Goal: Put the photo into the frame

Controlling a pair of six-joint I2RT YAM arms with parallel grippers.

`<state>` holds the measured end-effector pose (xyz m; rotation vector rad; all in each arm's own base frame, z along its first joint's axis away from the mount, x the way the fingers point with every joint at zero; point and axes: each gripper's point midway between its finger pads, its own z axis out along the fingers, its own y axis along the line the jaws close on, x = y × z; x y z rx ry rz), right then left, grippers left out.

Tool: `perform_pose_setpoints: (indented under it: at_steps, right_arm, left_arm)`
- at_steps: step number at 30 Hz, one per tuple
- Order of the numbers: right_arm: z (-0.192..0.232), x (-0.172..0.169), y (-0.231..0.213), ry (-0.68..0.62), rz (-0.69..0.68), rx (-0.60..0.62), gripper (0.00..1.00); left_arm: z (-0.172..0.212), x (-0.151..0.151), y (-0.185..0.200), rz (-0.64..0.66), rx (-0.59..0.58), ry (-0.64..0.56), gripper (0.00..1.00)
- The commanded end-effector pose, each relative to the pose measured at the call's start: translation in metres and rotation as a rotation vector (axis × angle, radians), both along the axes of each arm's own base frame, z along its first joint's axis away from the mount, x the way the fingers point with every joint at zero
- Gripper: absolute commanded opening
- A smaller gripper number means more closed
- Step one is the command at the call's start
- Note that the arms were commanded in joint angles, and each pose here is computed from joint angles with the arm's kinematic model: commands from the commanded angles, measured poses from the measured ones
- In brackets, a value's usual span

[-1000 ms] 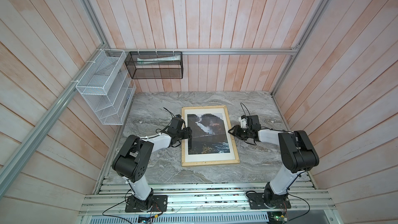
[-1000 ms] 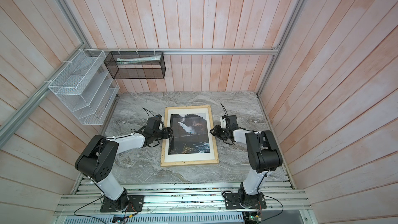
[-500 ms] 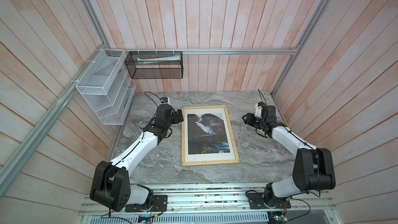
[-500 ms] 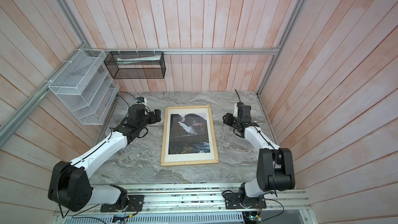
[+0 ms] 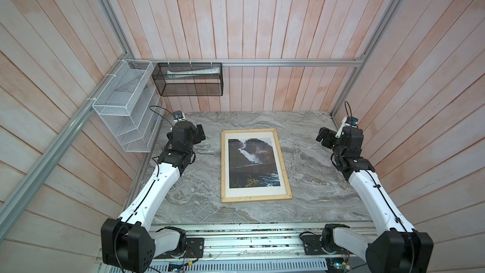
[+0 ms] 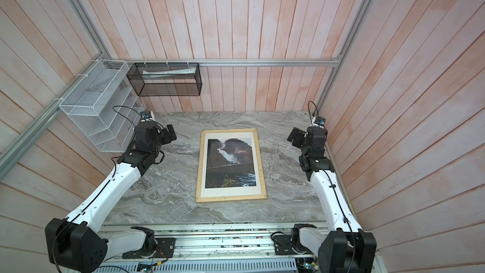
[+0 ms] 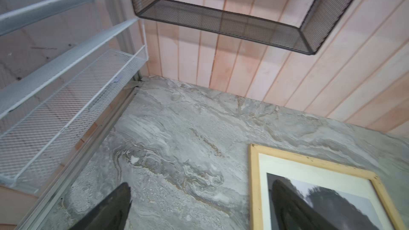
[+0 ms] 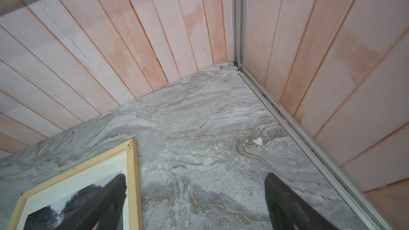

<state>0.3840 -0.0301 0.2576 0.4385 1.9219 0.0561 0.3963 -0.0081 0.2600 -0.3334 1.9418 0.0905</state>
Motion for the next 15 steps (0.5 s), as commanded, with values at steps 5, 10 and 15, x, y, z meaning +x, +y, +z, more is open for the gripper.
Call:
perform_pose_setpoints:
  at_steps: [5, 10, 15]
  right_arm:
    - [-0.014, 0.0, -0.007, -0.091, -0.008, -0.076, 0.98]
    - [-0.033, -0.008, -0.014, -0.158, -0.021, -0.174, 0.98]
    - [-0.054, -0.017, -0.022, -0.15, -0.058, -0.213, 0.98]
  left_arm:
    - [-0.038, -0.027, 0.037, 0.08, 0.016, -0.157, 1.0]
    - [-0.059, -0.04, 0.042, 0.082, 0.074, -0.19, 1.0]
    - [-0.071, -0.061, 0.041, 0.043, 0.131, -0.296, 1.0]
